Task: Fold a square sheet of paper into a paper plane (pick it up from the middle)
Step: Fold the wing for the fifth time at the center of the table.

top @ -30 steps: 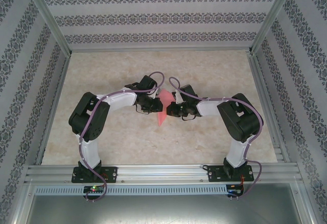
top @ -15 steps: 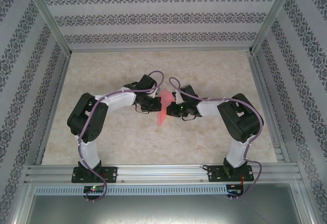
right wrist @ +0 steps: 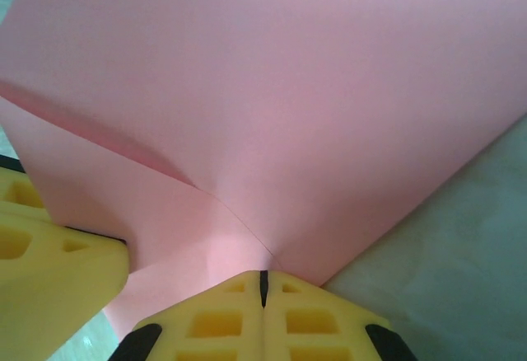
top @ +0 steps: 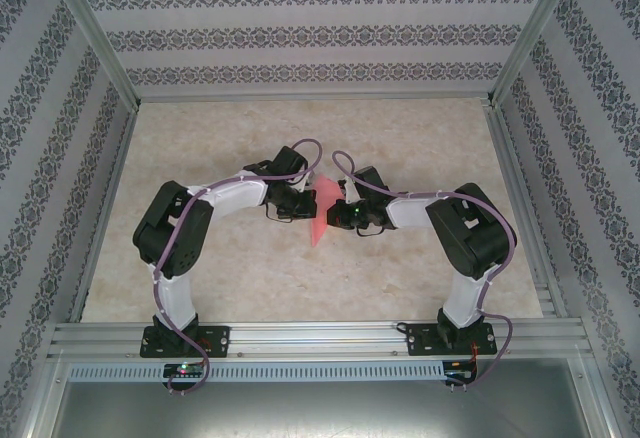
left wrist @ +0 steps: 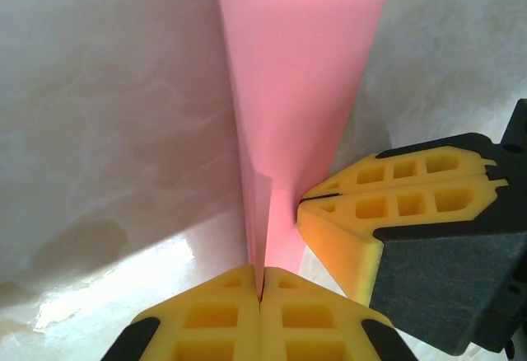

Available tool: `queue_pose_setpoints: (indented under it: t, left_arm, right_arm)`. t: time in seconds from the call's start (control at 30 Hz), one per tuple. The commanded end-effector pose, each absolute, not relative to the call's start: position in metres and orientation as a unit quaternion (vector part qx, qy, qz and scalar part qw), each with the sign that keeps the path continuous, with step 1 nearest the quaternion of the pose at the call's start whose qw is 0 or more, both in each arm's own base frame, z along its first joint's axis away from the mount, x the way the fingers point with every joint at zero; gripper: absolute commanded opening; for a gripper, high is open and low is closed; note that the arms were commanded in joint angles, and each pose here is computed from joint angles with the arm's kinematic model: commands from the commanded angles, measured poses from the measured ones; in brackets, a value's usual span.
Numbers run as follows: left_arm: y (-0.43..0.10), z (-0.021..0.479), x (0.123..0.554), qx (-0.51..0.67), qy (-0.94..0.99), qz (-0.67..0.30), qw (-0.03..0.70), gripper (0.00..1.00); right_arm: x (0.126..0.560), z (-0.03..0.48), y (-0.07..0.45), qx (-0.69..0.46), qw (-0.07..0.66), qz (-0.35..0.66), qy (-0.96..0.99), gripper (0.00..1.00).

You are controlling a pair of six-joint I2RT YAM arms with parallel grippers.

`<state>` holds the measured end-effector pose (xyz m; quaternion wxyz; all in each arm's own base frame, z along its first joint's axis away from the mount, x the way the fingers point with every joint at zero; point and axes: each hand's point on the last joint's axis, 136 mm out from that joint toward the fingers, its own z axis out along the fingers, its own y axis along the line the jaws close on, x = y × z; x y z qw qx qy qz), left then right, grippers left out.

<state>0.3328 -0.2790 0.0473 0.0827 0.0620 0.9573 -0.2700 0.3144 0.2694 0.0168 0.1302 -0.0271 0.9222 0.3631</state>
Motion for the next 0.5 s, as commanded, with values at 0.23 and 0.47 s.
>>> queue_pose_setpoints:
  t: [0.23,0.47]
  left_arm:
    - [-0.304,0.041,0.326,0.085,0.954,-0.281,0.062,0.05]
    - [-0.310,0.034,0.323,0.085,0.953,-0.288,0.053,0.05]
  right_arm:
    - [0.301,-0.005,0.249,0.002,0.103,0.334,0.937,0.00]
    - [0.301,-0.005,0.249,0.008,0.104,0.343,0.934,0.00]
